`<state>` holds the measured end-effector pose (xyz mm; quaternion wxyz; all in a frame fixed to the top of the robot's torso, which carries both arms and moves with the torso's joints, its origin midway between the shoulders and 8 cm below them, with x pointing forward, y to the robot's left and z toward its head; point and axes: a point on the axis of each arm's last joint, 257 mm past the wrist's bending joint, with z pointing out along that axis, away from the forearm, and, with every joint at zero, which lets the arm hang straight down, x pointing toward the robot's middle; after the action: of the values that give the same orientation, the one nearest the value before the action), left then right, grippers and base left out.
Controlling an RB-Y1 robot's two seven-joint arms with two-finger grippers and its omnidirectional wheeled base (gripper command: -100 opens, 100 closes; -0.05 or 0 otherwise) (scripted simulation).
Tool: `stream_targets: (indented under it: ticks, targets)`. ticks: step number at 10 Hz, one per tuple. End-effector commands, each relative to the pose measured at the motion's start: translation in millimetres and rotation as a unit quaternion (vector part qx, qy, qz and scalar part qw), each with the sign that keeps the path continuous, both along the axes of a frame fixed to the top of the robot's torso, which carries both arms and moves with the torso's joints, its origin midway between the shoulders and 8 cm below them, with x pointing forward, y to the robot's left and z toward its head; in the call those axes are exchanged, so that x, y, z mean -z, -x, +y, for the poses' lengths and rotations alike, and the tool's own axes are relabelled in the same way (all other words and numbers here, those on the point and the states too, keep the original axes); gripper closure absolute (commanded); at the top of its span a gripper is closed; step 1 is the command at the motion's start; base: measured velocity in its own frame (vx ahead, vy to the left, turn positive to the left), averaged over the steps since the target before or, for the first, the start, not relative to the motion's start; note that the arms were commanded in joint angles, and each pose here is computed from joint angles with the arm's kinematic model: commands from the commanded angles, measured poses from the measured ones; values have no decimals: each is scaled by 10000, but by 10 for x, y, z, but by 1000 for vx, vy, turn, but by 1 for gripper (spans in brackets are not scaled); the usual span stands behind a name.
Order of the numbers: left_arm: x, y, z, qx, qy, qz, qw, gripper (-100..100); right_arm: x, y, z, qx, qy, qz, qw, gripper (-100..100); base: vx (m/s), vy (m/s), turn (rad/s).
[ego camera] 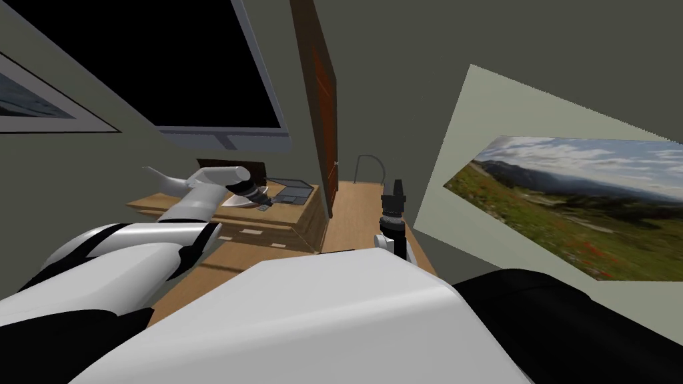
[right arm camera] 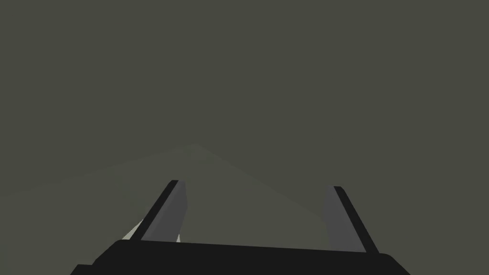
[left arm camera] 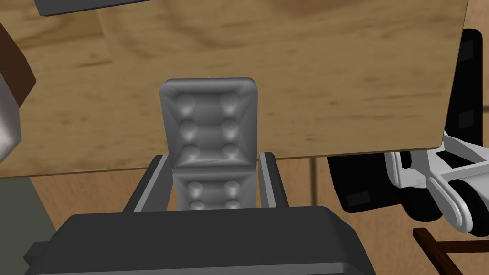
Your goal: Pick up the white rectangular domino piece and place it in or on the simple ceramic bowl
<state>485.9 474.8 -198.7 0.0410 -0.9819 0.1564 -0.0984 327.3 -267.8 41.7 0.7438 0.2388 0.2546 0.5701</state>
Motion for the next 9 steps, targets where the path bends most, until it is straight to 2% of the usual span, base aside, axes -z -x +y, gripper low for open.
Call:
stream_targets:
  ticks: [1,2,3,5,6,8,9]
  targets:
    - [-78,-22,27,-211,30,-28,9998,100,0,0,0,0,0,0,10000,0,-137,148,-226]
    - [-143,-35,43,-338,48,-48,9994,100,0,0,0,0,0,0,10000,0,-181,186,-365]
    - [-143,-35,43,-372,56,-50,9993,100,-1,0,0,-1,0,-1,10000,0,-149,146,-161]
    - [-257,-36,93,-675,104,-67,9976,100,0,0,0,0,0,0,10000,0,-154,180,-290]
    - [-257,-36,93,-717,113,-69,9973,100,0,0,0,0,1,0,10000,0,-102,158,-177]
    - [-346,-2,167,-1047,168,-52,9943,100,0,0,0,0,0,1,10000,0,-111,140,-333]
    - [-346,-2,167,-1089,177,-54,9939,100,0,0,0,0,1,0,10000,0,-95,158,-160]
